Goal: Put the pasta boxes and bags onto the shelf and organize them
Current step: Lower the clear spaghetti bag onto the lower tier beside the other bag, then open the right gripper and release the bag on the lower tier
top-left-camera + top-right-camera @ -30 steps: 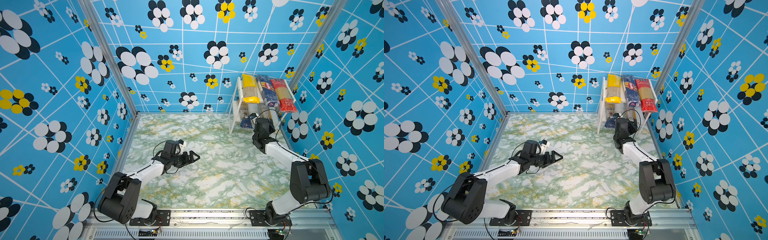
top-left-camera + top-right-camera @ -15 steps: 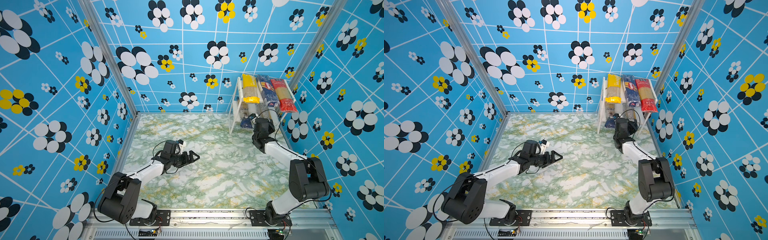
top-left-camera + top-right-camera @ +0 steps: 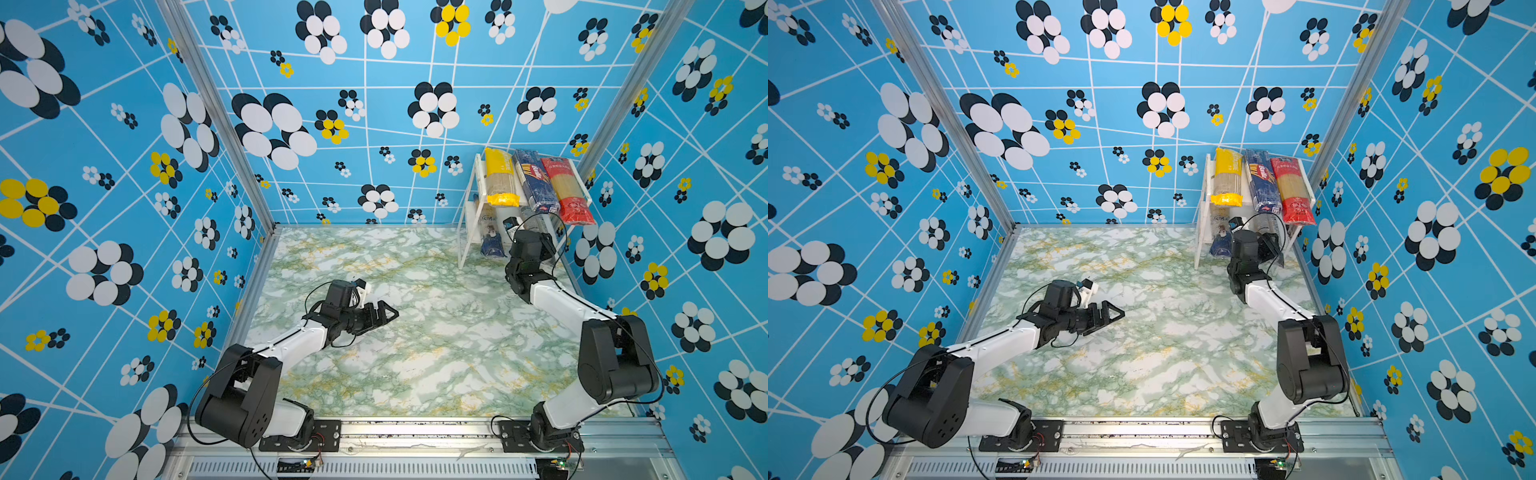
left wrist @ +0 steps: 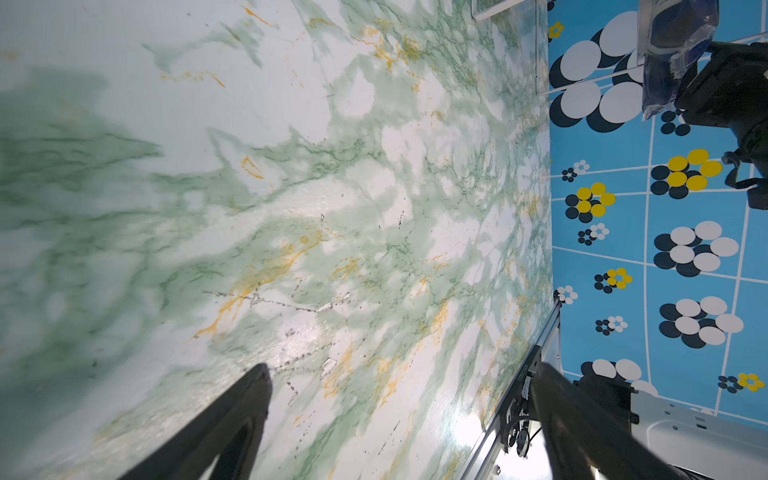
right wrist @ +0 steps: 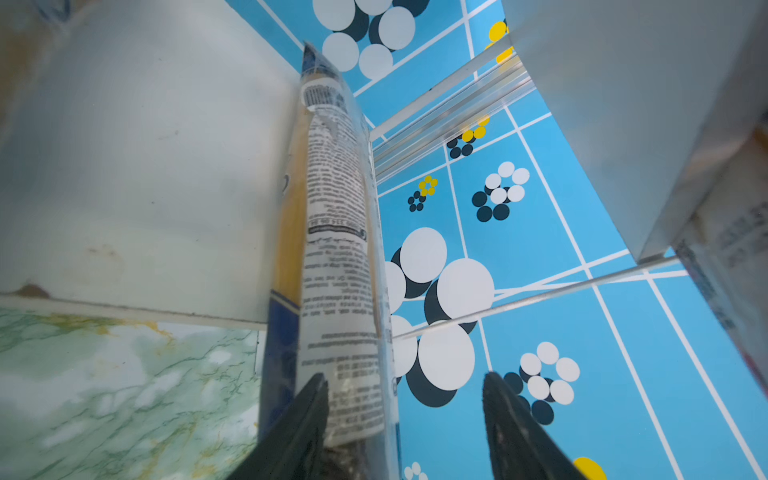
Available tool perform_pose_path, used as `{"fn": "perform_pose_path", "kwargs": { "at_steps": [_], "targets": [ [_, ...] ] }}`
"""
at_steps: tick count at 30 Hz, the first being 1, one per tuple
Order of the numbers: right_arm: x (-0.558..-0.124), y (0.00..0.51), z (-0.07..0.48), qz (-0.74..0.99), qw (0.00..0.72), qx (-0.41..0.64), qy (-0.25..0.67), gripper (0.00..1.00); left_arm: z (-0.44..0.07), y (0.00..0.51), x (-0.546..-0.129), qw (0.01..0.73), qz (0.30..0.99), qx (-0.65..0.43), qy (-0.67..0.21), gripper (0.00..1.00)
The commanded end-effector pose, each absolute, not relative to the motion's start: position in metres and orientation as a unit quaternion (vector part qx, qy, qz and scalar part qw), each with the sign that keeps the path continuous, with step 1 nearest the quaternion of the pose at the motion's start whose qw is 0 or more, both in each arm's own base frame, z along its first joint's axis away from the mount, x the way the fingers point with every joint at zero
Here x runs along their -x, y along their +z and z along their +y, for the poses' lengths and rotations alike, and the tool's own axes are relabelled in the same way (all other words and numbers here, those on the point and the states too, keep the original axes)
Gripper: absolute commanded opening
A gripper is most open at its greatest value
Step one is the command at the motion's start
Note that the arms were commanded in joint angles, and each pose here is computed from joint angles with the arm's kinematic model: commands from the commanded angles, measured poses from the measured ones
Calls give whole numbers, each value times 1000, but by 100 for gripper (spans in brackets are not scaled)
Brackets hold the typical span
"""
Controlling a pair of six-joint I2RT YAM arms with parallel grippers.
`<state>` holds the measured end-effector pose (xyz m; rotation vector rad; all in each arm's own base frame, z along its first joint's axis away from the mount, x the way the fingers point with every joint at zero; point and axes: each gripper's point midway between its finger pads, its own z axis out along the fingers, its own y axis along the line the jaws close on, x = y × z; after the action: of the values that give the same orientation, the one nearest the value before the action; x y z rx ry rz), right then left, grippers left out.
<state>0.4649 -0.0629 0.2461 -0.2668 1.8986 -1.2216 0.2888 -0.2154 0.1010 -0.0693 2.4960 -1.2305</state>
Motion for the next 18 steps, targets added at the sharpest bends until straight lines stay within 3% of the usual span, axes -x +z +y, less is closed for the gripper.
{"fn": "perform_pose_path", "kwargs": {
  "at_steps": [1, 12, 18],
  "targets": [
    [-467, 259, -69, 750, 437, 71, -492, 64, -214, 114, -290, 196, 877, 10, -440, 99],
    [-442, 256, -64, 765, 450, 79, -454, 65, -210, 120, -288, 202, 876, 8, -438, 99],
    [-415, 238, -41, 819, 441, 124, -346, 68, -205, 136, -293, 230, 870, 15, -436, 99]
  ]
}}
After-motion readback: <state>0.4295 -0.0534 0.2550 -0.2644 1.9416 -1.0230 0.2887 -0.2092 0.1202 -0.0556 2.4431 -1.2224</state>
